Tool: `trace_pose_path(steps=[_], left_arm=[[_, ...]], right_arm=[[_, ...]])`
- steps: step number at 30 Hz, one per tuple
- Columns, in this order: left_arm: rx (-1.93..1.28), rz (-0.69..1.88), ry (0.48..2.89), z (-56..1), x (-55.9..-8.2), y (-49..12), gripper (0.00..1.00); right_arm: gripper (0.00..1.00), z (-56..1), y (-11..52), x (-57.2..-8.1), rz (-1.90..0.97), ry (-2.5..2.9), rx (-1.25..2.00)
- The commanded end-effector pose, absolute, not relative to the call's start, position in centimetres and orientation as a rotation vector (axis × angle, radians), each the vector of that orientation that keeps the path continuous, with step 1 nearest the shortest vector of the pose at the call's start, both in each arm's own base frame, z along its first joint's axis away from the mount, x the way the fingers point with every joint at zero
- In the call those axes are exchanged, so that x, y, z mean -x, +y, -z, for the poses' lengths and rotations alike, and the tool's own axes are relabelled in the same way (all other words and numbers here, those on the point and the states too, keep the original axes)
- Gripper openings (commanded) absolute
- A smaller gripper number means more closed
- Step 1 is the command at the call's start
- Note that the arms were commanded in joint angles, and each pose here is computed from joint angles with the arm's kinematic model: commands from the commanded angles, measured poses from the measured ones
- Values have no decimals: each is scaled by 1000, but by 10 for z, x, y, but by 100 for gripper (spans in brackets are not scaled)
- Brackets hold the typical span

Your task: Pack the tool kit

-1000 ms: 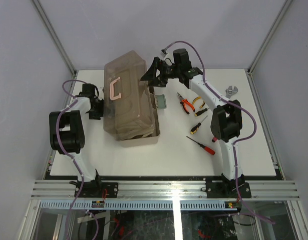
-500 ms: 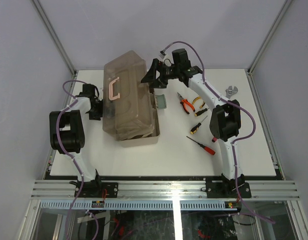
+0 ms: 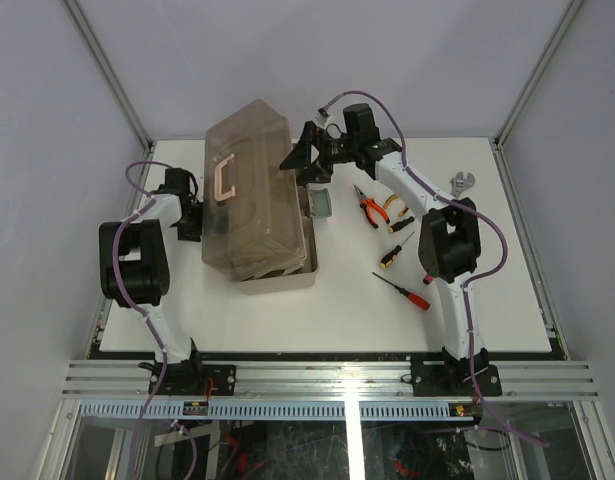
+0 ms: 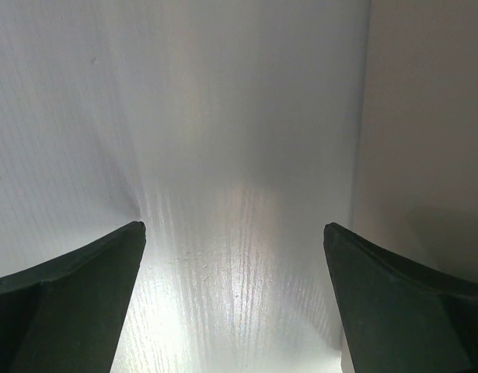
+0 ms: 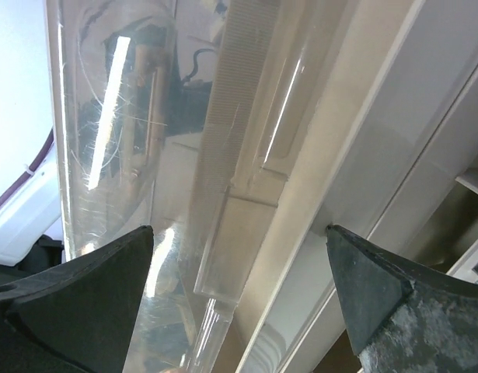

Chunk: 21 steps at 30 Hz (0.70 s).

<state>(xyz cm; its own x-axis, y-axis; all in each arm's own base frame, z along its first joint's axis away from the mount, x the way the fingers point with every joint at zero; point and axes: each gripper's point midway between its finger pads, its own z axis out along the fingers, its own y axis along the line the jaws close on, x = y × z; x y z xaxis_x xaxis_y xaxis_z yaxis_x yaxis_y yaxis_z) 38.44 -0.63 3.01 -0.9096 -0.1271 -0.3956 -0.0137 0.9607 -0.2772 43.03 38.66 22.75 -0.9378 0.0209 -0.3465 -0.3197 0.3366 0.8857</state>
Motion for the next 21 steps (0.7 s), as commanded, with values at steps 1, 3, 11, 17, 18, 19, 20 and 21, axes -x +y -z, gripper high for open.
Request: trace_pose_path(steps=[1, 3, 11, 17, 18, 19, 20, 21], left_arm=[[-58, 504, 2604, -50, -400, -39, 96], [-49, 500, 2598, -52, -401, -37, 96], [-23, 523, 2558, -69, -405, -26, 96], [-8, 510, 2554, -71, -405, -19, 97], [1, 508, 2553, -70, -405, -16, 97], [5, 508, 2554, -70, -405, -14, 96], [10, 507, 2553, -70, -406, -13, 96], [15, 506, 2554, -70, -406, -12, 96]], right_arm=[[100, -240, 423, -395, -1764, 2262, 384], [99, -246, 423, -394, -1771, 2239, 385], [100, -267, 417, -392, -1766, 2191, 398], [99, -280, 415, -389, -1765, 2167, 405], [99, -282, 414, -389, -1766, 2160, 408], [99, -285, 413, -389, -1764, 2153, 408], [99, -288, 413, -388, -1766, 2149, 409], [100, -290, 412, -388, -1766, 2145, 412]])
